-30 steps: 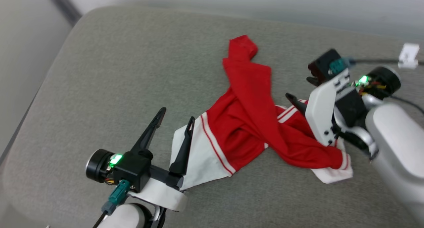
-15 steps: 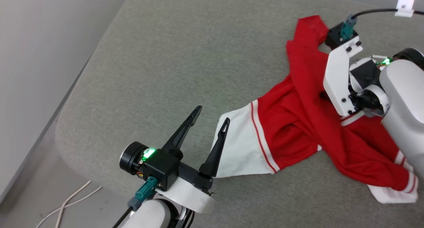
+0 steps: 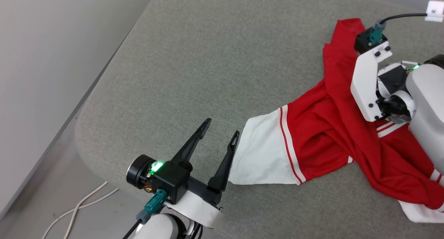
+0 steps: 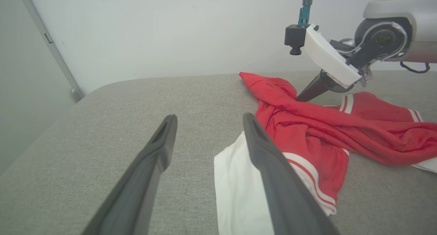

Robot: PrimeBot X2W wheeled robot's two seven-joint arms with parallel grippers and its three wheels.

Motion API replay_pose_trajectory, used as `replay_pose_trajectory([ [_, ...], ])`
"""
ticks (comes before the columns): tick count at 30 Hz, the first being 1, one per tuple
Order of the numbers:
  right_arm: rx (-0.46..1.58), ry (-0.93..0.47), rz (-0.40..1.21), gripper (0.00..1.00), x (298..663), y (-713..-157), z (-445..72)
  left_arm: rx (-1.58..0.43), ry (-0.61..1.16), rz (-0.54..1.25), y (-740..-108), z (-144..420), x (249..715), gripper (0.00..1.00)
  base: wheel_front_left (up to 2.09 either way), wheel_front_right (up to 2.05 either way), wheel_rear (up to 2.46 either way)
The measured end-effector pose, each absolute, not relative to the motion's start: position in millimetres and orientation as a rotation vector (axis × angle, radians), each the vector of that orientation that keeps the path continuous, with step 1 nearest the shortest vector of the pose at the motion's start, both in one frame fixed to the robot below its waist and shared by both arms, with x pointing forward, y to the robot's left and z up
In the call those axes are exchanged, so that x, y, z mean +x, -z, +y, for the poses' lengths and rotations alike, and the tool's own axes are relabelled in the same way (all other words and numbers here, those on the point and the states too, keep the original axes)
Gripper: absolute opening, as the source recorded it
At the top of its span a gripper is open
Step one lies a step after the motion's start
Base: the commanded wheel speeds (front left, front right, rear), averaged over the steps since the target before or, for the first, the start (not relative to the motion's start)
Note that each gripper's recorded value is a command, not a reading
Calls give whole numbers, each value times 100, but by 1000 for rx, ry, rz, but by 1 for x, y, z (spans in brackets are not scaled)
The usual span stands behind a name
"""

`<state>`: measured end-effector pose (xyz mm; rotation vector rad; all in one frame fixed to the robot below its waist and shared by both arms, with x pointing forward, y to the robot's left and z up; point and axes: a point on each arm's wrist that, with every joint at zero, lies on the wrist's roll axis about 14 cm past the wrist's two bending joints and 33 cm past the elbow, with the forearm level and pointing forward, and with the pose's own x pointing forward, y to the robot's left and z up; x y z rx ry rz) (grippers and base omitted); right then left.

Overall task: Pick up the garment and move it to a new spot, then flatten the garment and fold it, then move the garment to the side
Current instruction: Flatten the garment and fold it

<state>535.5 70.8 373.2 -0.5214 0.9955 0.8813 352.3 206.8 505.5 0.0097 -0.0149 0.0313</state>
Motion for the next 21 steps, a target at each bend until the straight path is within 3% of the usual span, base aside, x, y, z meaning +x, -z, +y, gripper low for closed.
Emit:
replay_pose_trajectory([
  [6,-507,-827,883,0,551,-404,45,12,-6,-47,-513,203,350,100,0,0,0],
  [10,-384,-839,749,0,555,-446,43,8,17,-61,-515,197,348,100,0,0,0],
  [16,-386,-811,612,0,551,-487,7,6,56,-90,-522,189,349,100,0,0,0],
  [21,-450,-696,490,0,566,-533,-43,1,100,-118,-529,177,354,100,0,0,0],
])
